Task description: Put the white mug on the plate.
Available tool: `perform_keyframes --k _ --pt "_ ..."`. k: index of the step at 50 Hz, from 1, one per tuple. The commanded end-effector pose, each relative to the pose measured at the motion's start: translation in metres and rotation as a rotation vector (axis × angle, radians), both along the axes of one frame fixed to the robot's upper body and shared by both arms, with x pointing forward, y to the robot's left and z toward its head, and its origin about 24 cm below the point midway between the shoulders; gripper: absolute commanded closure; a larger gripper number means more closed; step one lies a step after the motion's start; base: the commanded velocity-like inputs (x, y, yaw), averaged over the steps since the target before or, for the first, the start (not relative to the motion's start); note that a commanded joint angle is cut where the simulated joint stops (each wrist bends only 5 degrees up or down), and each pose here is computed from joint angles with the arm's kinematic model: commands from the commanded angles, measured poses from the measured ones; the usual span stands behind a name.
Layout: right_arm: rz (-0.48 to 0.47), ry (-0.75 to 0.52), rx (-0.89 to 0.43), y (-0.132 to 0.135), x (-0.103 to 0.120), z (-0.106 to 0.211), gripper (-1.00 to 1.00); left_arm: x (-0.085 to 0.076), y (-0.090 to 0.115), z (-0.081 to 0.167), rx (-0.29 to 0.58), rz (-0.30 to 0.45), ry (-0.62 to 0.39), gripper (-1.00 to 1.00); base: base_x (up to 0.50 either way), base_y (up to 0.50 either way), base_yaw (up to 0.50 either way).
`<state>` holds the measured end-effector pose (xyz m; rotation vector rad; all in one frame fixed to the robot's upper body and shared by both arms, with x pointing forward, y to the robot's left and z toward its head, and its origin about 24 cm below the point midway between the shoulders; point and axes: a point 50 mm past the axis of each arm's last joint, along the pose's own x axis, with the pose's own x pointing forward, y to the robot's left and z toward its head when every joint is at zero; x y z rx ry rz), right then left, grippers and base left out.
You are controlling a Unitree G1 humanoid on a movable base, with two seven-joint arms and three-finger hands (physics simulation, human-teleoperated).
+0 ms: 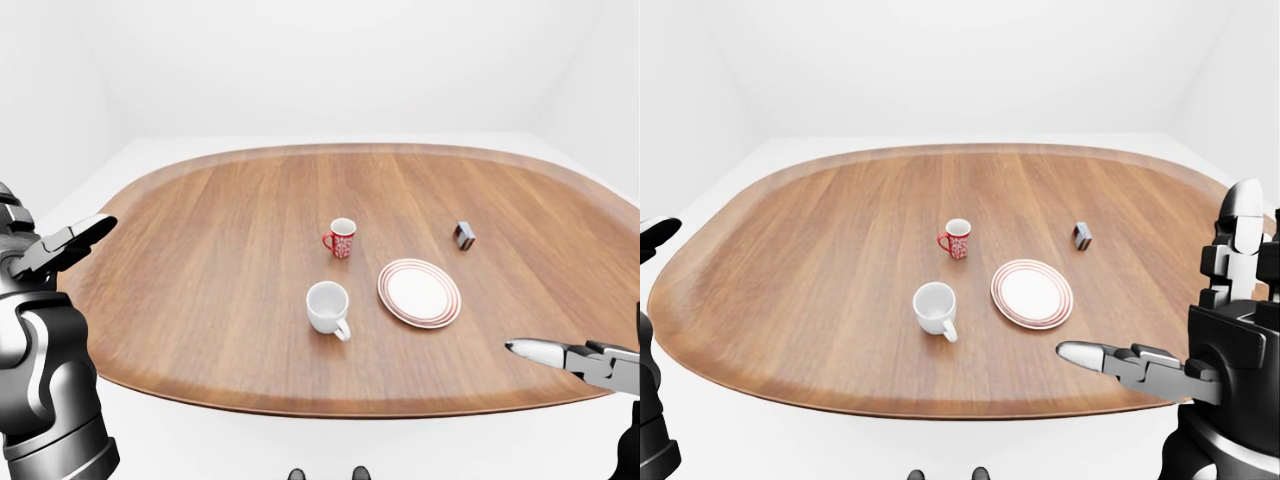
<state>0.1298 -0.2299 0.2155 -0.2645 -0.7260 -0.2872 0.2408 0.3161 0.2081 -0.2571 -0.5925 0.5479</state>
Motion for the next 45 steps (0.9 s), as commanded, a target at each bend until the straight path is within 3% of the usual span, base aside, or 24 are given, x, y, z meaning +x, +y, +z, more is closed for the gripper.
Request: perform_keyframes --k 1,32,45 --pt "0.002 -0.002 -0.001 0.0 0.0 0.0 -1.0 0.0 0.0 0.0 0.0 0.0 0.001 -1.0 0.23 0.0 0.0" --pt "0.004 0.003 -0.003 0.001 0.0 0.0 -1.0 0.0 -0.001 0.0 0.0 -0.001 0.0 -1.0 0.24 0.0 0.0" --pt "0.049 0.044 -0.071 0.013 0.01 -0.002 -1.0 0.0 -0.001 0.0 0.001 -0.001 0.001 -1.0 0.01 0.0 0.0"
